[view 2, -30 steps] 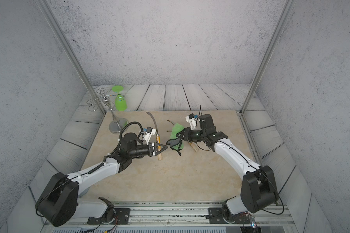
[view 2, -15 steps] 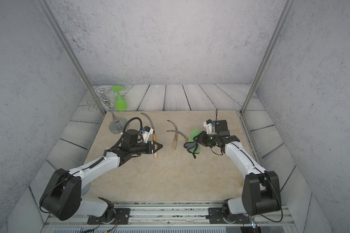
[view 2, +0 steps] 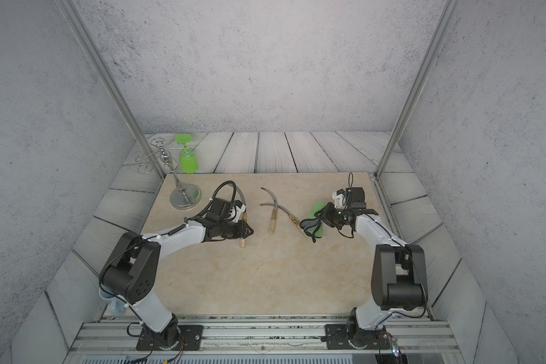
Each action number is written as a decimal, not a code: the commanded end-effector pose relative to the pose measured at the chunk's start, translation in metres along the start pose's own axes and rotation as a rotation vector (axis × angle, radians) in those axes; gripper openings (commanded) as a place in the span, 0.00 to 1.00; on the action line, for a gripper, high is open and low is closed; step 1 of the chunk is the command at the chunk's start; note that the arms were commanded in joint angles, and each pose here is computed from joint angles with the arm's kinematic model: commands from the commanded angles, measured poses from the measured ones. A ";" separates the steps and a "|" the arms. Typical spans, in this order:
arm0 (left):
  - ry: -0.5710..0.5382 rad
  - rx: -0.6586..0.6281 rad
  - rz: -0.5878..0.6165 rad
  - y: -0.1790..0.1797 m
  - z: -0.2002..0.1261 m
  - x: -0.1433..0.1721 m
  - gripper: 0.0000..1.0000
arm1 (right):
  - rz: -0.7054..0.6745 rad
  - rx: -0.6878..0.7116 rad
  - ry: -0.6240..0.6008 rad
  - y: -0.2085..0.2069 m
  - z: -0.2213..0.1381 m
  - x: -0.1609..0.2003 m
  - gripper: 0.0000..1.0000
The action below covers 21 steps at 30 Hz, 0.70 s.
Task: Wipe small sickles with rags
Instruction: Place the small sickle at the center of the board.
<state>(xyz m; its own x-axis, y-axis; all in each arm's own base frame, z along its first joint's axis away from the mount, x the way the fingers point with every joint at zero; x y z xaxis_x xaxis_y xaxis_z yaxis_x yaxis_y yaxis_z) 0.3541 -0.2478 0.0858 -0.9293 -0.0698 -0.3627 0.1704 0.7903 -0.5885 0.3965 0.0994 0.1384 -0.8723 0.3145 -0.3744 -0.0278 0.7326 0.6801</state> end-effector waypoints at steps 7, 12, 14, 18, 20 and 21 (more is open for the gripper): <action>0.018 -0.048 0.013 0.014 0.027 -0.025 0.00 | 0.035 0.065 0.015 -0.031 0.033 -0.035 0.27; 0.032 -0.051 -0.001 0.022 0.040 -0.036 0.00 | 0.054 0.103 0.023 -0.048 0.044 -0.040 0.32; 0.037 -0.052 -0.006 0.026 0.044 -0.038 0.00 | 0.064 0.111 0.032 -0.053 0.048 -0.040 0.36; 0.042 -0.039 -0.022 0.029 0.047 -0.043 0.01 | 0.081 0.130 0.057 -0.062 0.055 -0.038 0.48; 0.041 -0.045 -0.024 0.032 0.047 -0.045 0.09 | 0.086 0.144 0.068 -0.065 0.055 -0.034 0.56; 0.043 -0.046 -0.024 0.033 0.047 -0.045 0.15 | 0.083 0.149 0.070 -0.066 0.054 -0.033 0.61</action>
<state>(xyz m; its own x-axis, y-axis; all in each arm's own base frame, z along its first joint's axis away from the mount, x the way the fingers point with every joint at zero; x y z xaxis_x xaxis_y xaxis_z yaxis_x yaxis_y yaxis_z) 0.4088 -0.2476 0.0417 -0.9515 -0.0748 -0.2984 0.1104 0.8222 -0.5583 0.4555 0.0776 0.0849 -0.8885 0.3465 -0.3009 0.0883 0.7726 0.6288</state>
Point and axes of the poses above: each gripper's point midway between its finger pads, its own z axis out along the fingers, its own y axis along the line the jaws close on, x = y × z, the point moved 1 cm from there along -z, back along the fingers, and after that the axes turned 8 degrees about -z, right-handed, at the moved point
